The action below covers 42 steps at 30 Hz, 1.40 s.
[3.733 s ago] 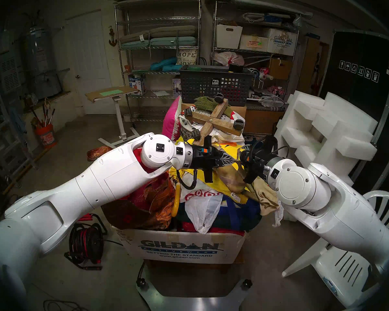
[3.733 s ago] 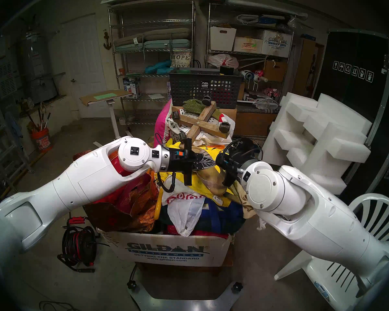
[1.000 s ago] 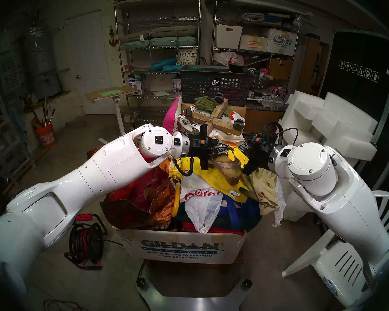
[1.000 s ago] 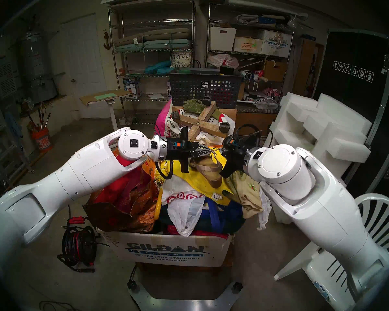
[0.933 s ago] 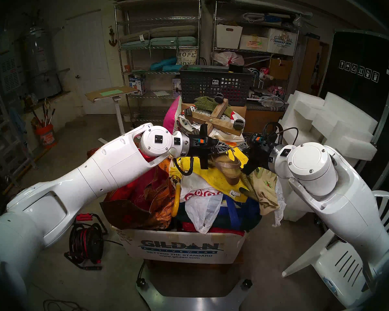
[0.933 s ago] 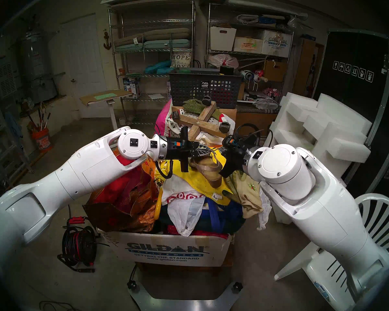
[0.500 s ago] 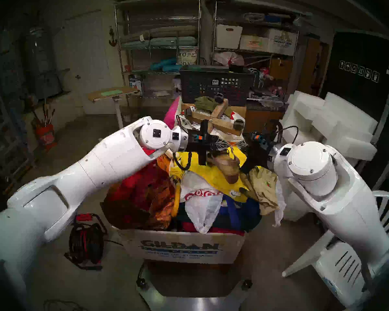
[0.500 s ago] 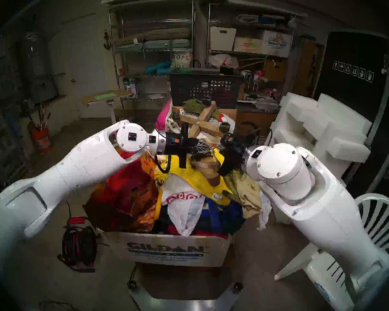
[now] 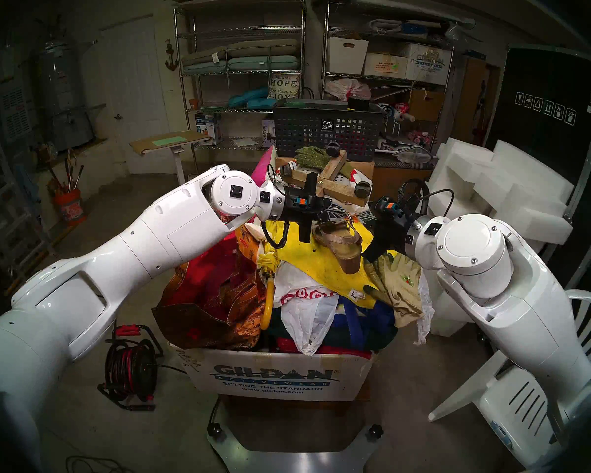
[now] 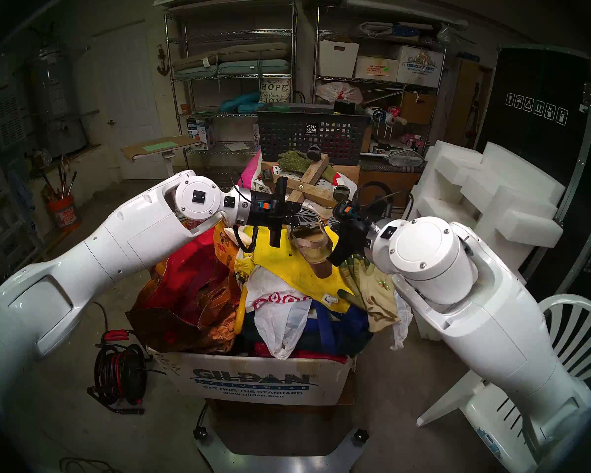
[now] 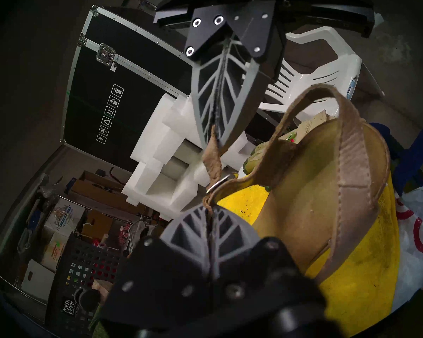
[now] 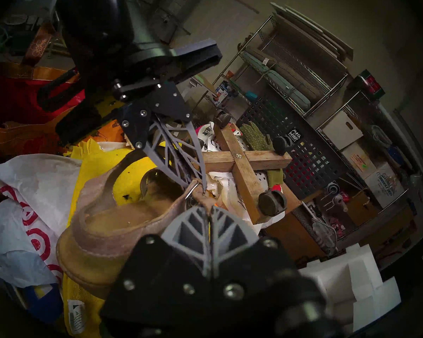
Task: Unbuckle a shoe
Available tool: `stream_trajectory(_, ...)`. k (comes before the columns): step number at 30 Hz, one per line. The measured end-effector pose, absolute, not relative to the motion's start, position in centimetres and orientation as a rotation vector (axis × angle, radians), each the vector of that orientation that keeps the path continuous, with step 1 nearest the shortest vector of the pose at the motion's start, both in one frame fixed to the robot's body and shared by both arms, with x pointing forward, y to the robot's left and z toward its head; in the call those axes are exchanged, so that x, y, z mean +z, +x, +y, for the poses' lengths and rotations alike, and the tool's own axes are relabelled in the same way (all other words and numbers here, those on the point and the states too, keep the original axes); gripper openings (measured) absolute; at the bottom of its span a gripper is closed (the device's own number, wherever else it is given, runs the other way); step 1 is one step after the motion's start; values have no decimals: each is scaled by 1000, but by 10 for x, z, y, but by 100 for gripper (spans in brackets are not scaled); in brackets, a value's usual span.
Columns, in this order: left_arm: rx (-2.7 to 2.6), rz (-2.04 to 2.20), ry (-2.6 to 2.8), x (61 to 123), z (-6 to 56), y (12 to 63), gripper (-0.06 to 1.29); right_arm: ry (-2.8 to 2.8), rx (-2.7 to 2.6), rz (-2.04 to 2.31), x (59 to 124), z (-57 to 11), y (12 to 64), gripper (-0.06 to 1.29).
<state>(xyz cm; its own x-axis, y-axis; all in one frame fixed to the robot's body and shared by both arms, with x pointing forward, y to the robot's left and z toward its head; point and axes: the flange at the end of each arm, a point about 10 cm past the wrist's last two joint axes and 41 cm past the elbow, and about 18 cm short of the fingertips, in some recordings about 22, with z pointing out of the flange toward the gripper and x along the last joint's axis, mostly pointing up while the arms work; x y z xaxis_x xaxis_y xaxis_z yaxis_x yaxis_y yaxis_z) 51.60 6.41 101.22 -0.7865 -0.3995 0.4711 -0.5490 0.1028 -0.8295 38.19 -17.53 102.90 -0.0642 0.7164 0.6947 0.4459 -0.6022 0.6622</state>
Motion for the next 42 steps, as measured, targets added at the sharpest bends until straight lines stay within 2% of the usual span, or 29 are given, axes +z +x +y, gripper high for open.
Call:
stream_trajectory(18,1783,-2286,923,1022,62,520,-2,1973,1731,1271,1031,-174,382,-3)
stream_trajectory(42,1651,-2298,1016,984,67,502,-2,2075,1567,1333,1002,-176,380,-3)
